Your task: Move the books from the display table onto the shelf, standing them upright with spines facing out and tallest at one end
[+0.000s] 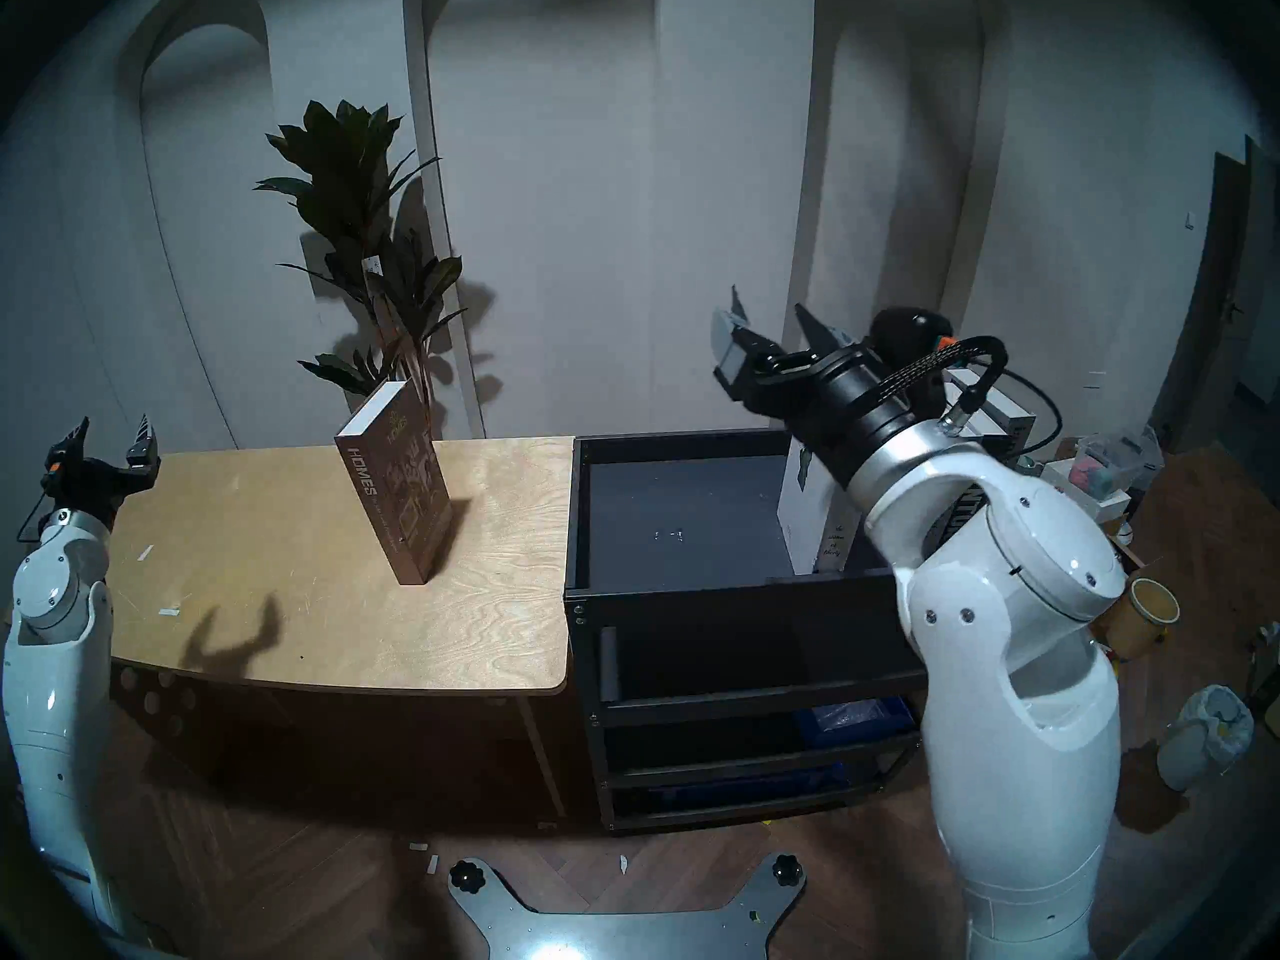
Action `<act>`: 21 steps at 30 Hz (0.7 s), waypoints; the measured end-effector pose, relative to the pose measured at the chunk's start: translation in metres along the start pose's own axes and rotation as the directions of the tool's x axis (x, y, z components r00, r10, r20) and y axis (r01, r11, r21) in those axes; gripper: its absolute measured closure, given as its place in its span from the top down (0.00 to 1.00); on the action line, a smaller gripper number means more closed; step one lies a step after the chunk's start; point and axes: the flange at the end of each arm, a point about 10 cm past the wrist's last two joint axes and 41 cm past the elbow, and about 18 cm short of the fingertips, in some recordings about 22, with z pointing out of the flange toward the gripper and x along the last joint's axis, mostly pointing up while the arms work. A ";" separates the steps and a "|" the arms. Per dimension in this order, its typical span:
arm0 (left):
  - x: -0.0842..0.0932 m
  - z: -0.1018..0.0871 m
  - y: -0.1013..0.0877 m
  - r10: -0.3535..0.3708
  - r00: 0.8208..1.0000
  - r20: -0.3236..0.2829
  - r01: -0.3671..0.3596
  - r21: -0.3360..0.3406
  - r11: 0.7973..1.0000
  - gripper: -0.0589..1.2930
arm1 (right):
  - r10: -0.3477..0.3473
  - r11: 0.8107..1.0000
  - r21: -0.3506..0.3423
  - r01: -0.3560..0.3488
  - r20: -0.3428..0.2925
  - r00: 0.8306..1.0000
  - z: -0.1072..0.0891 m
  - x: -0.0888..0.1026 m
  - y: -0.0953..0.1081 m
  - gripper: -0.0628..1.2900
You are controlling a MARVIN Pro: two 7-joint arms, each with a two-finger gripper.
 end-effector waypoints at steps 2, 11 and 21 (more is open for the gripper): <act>0.000 -0.002 -0.004 -0.008 1.000 -0.003 0.008 0.000 1.000 0.97 | 0.028 0.999 0.018 -0.028 0.027 0.999 0.001 -0.011 -0.008 0.95; 0.002 -0.007 -0.014 -0.035 0.999 -0.017 0.035 -0.013 0.999 0.97 | 0.124 0.987 0.079 -0.141 0.194 0.973 0.011 -0.072 -0.040 0.95; 0.003 -0.008 -0.017 -0.060 0.998 -0.027 0.059 -0.034 0.998 0.97 | 0.134 0.968 0.155 -0.196 0.336 0.932 0.031 -0.126 -0.084 0.95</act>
